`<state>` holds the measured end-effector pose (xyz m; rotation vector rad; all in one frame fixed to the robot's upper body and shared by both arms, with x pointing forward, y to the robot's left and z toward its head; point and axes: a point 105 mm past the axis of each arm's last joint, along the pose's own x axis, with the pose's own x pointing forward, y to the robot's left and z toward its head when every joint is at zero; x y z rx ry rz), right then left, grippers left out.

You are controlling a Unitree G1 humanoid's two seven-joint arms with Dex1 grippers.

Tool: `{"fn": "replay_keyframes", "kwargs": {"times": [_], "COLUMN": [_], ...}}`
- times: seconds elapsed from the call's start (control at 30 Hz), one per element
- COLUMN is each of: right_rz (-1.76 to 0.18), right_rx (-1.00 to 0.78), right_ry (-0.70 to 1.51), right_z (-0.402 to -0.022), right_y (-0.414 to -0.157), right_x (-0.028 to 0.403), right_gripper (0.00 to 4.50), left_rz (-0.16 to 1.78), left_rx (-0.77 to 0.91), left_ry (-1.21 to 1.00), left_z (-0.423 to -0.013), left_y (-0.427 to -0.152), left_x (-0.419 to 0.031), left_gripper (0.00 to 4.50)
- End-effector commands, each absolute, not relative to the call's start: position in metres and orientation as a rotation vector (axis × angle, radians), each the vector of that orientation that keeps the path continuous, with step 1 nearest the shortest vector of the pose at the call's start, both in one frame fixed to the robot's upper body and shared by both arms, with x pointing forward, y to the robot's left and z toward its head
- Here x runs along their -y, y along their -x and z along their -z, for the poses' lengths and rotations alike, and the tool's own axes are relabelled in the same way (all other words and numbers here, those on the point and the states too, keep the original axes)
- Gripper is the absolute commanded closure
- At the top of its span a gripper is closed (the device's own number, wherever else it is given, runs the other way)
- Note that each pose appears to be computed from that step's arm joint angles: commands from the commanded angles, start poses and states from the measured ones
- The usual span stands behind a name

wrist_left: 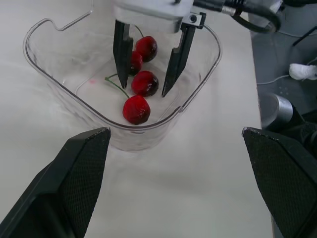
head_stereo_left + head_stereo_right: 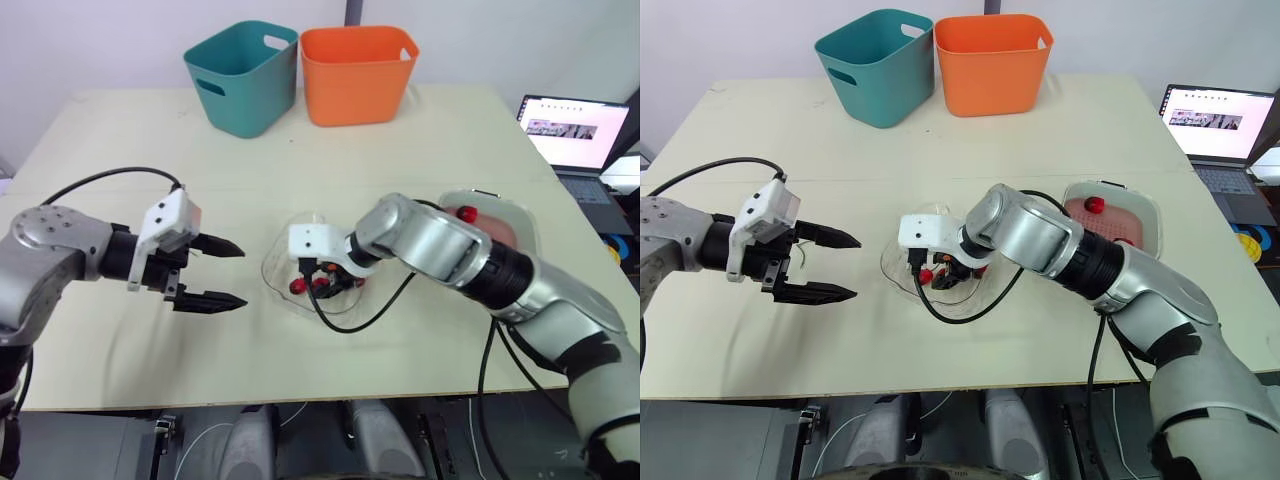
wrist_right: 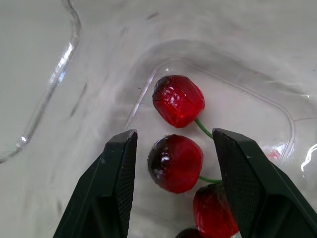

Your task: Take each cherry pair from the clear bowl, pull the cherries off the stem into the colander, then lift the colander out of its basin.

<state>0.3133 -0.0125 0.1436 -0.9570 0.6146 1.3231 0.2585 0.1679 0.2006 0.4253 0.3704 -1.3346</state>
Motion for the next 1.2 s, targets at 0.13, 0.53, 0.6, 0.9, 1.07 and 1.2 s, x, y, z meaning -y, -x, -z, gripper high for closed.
{"fn": "replay_keyframes", "kwargs": {"times": [0.13, 0.53, 0.6, 0.9, 1.07, 1.2], "right_rz": [-1.364, -1.498, -1.5, -1.474, -1.457, -1.453], "right_rx": [-0.561, -0.631, -0.632, -0.639, -0.618, -0.557], "right_ry": [1.083, 1.199, 1.216, 1.271, 1.288, 1.292], "right_z": [-0.161, -0.155, -0.154, -0.139, -0.14, -0.153], "right_y": [-0.323, -0.321, -0.322, -0.326, -0.33, -0.33], "right_x": [0.003, 0.01, 0.01, 0.01, 0.01, 0.008], "right_gripper": [1.96, 1.96, 1.96, 2.12, 3.21, 3.25], "left_rz": [1.331, 1.32, 1.32, 1.318, 1.315, 1.308], "left_rx": [-0.322, -0.295, -0.291, -0.276, -0.267, -0.254], "left_ry": [-0.441, -0.432, -0.428, -0.422, -0.422, -0.403], "left_z": [-0.206, -0.204, -0.204, -0.205, -0.207, -0.21], "left_y": [-0.26, -0.262, -0.262, -0.264, -0.266, -0.271], "left_x": [-0.167, -0.163, -0.163, -0.161, -0.16, -0.161], "left_gripper": [0.0, 0.0, 0.0, 0.0, 0.0, 0.0]}}
